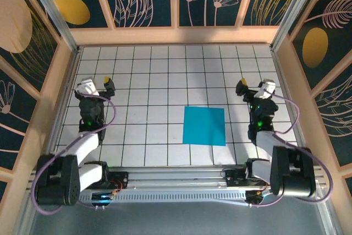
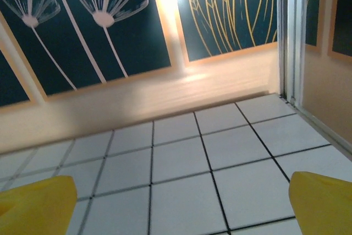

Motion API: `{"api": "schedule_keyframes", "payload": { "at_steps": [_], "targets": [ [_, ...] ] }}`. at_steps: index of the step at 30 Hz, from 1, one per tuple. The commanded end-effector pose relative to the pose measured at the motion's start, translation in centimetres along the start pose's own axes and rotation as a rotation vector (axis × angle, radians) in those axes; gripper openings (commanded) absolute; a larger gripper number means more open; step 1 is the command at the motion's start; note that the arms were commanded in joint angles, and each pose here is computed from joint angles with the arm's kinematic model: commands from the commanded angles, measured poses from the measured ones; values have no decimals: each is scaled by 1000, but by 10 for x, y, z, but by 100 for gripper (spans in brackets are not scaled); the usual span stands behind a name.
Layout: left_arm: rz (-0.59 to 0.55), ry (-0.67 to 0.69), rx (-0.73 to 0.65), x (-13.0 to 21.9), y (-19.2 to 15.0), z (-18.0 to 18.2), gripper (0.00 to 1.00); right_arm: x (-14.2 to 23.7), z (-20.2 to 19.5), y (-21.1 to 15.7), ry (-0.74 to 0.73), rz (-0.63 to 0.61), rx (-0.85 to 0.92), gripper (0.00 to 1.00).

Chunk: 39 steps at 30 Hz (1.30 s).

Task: Fold a paper plane with a square sheet of paper (fold left side to right side)
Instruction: Move the square sheet of paper to the center of the table.

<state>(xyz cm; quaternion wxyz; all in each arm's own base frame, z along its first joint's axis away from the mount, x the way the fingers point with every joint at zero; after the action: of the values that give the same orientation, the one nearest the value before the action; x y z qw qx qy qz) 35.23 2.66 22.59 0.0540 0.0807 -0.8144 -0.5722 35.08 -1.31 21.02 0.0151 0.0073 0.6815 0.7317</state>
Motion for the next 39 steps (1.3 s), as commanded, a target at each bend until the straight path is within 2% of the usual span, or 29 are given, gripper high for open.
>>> {"api": "schedule_keyframes", "payload": {
  "at_steps": [1,5,9,16,22,27,31,39],
  "targets": [
    [180,-8,151,5,-9,-9,99,-2,10,-10,45,198,-161,99],
    [350,-130,326,22,-20,-37,99,6,43,-8,208,371,-292,99],
    [515,-246,525,46,-46,-58,99,28,84,-25,391,569,-435,98],
    [721,-316,788,81,-91,-73,99,82,159,-81,557,889,-443,96],
    [819,-323,797,101,-121,-88,99,113,205,-128,625,1068,-477,91],
    [831,-326,803,101,-125,-92,99,121,221,-155,613,1160,-441,91],
    [824,-331,791,98,-122,-95,99,120,228,-169,596,1197,-423,91],
    [832,-313,775,97,-122,-94,99,113,269,-176,665,1212,-411,91]
  ]
}}
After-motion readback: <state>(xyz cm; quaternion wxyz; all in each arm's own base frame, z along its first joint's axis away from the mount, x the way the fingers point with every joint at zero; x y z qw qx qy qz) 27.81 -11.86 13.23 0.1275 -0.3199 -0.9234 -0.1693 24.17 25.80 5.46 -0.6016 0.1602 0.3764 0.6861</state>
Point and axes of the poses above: each hand's point on the last joint's axis, 136 mm out from that joint toward the fingers, its own x axis back along the fingers, its own z axis along the line the jaws close on, y = z × x, the point moved 1 cm from there along x, back along the fingers, and after that the axes turned 9 degrees about x, right-handed, at the moved point
